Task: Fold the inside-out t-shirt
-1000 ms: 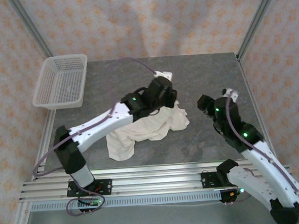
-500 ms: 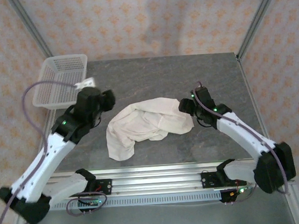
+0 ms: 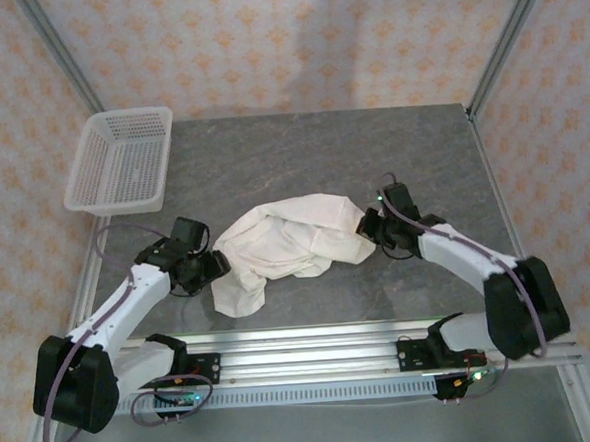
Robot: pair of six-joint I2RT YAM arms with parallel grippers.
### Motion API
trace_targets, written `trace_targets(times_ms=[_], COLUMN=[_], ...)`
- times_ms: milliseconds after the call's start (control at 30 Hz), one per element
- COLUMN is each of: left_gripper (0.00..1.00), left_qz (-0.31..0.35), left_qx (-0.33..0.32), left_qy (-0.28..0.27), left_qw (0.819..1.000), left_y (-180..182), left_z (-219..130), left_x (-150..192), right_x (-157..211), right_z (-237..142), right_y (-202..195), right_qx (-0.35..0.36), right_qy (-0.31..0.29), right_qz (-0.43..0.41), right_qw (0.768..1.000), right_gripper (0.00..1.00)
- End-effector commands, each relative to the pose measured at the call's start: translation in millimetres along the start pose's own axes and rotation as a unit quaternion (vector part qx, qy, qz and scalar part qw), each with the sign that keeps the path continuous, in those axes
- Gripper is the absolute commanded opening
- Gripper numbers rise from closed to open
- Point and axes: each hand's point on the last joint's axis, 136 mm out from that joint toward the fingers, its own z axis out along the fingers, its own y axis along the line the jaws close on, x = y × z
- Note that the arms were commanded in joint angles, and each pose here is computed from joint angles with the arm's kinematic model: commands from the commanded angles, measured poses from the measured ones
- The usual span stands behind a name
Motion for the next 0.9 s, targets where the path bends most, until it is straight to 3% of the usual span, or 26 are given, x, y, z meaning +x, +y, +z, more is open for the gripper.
trace_targets(times_ms=[0,100,233,367,533,600,733,800,867], left_gripper=[0.63,0.63,0.61,0.56,0.11,0.02,0.00,0.00,0.00], left_qz=[-0.013,-0.007,-0.005,-0.007,-0.021,-0.022,0.006,0.034,0.064], left_qx=[0.055,0.037,0.109,0.065,0.036,0.034,0.026,0.018,0.018], left_qy=[-0.010,-0.007,0.019,-0.003,-0.034,-0.046,-0.119,-0.184,-0.267], left_qw=[0.998,0.999,0.994,0.998,0.999,0.998,0.993,0.982,0.961], left_y=[-22.1,-18.1,-43.8,-30.6,-25.3,-25.5,-28.4,-34.6,-47.2], left_z=[3.6,11.2,24.7,34.5,30.9,21.5,-36.2,-92.2,-172.5], left_x=[-8.8,-10.9,-5.0,-14.9,-30.4,-34.8,-57.8,-82.5,-113.4], right_x=[-30.1,-37.0,-40.6,-39.3,-42.3,-46.2,-67.6,-89.7,-119.4], right_z=[-38.6,-57.8,-68.1,-66.8,-75.0,-83.2,-117.1,-150.1,-203.9], right_y=[19.5,27.4,31.9,34.4,36.7,33.9,38.7,55.4,80.7], right_qx=[-0.017,-0.032,-0.044,-0.054,-0.054,-0.044,-0.022,-0.032,-0.044], right_qy=[-0.073,-0.098,-0.113,-0.109,-0.117,-0.131,-0.179,-0.216,-0.271], right_qz=[0.001,0.002,0.005,0.010,0.010,0.012,0.010,-0.002,-0.028], right_qw=[0.997,0.995,0.993,0.993,0.992,0.990,0.984,0.976,0.961], right_gripper=[0.00,0.00,0.00,0.00,0.00,0.00,0.00,0.00,0.00])
